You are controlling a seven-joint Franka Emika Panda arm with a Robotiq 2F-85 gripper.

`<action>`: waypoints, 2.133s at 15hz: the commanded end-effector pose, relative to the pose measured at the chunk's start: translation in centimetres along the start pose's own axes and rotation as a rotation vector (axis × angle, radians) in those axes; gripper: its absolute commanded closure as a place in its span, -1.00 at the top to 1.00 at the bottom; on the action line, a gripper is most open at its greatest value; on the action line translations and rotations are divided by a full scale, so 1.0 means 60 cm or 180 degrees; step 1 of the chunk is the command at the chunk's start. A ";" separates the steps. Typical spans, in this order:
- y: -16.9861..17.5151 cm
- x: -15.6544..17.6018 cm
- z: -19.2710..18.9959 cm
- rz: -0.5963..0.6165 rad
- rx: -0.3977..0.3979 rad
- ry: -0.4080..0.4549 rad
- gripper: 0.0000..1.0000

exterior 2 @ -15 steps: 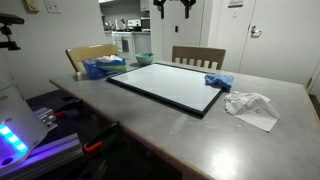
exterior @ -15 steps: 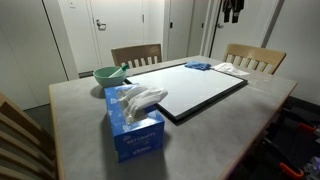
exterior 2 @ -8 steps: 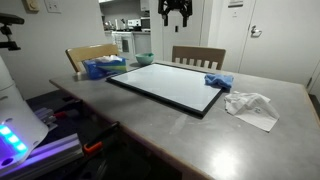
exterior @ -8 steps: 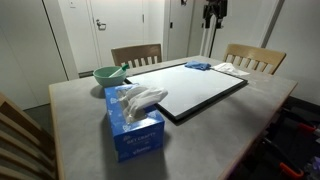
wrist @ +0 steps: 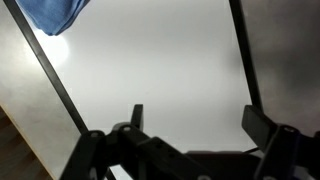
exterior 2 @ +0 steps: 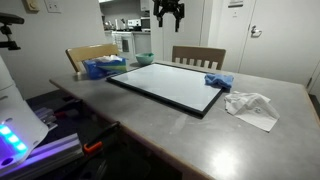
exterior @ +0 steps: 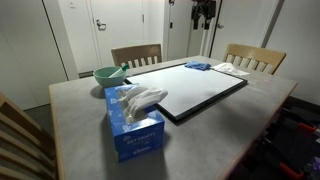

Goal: Use the green marker to draw a smiley face on the board then put it back in the bowl

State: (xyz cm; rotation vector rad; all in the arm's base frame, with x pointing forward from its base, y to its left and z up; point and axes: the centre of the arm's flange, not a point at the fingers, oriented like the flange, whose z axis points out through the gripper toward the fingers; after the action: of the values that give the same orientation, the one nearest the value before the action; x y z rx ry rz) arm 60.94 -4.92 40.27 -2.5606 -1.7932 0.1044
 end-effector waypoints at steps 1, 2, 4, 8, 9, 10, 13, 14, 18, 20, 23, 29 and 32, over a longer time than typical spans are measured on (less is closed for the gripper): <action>0.000 -0.001 -0.001 0.0004 -0.0001 0.0001 1.00; -0.005 -0.003 -0.002 -0.0014 -0.0054 0.0169 1.00; 0.011 0.007 0.016 -0.0002 -0.0146 0.0446 1.00; 0.060 0.051 0.060 -0.0146 -0.0318 0.1181 1.00; 0.073 0.067 0.074 -0.0215 -0.0322 0.1344 1.00; 0.082 0.081 0.088 -0.0288 -0.0325 0.1504 1.00; 0.105 0.140 0.128 -0.0531 -0.0227 0.1927 1.00; 0.108 0.157 0.140 -0.0601 -0.0201 0.2009 1.00; 0.108 0.220 0.177 -0.0774 -0.0120 0.2239 1.00; 0.106 0.242 0.192 -0.0773 -0.0092 0.2352 1.00; 0.103 0.272 0.210 -0.0775 -0.0006 0.2522 1.00; 0.088 0.281 0.216 -0.0732 0.0075 0.2452 1.00; 0.083 0.277 0.236 -0.0718 0.0055 0.2533 1.00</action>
State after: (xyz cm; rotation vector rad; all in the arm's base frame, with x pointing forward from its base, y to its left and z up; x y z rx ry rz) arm 70.78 8.72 26.23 -1.9296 -1.6881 -0.7411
